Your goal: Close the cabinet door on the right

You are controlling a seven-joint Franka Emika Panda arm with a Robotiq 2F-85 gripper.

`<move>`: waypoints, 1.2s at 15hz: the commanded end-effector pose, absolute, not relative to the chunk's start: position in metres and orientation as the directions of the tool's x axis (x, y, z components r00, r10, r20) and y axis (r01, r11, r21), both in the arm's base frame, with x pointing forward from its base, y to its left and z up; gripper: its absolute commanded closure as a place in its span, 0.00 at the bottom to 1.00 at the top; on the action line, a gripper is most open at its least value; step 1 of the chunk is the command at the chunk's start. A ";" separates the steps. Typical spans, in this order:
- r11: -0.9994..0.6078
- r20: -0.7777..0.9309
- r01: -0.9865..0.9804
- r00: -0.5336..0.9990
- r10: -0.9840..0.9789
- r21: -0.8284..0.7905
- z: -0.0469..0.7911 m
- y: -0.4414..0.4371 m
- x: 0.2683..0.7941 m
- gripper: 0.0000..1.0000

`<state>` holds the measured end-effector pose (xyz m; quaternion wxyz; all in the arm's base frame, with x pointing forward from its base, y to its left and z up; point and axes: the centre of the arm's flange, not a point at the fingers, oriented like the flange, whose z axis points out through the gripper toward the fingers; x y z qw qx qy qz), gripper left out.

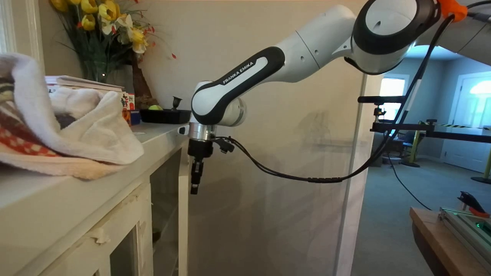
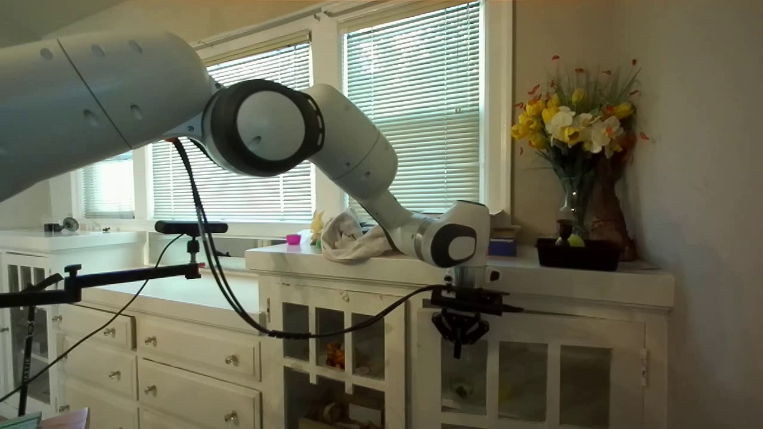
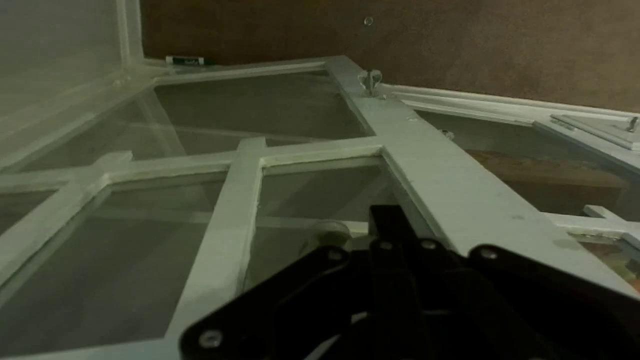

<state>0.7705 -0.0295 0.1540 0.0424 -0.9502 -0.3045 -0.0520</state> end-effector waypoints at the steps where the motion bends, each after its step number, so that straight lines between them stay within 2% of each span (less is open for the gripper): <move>1: -0.737 0.176 0.676 0.725 0.666 0.007 0.152 -0.021 0.758 1.00; 13: -0.567 0.301 0.815 0.514 0.803 0.121 0.134 0.000 0.762 1.00; 18: -0.562 0.318 0.820 0.507 0.801 0.109 0.136 0.007 0.768 1.00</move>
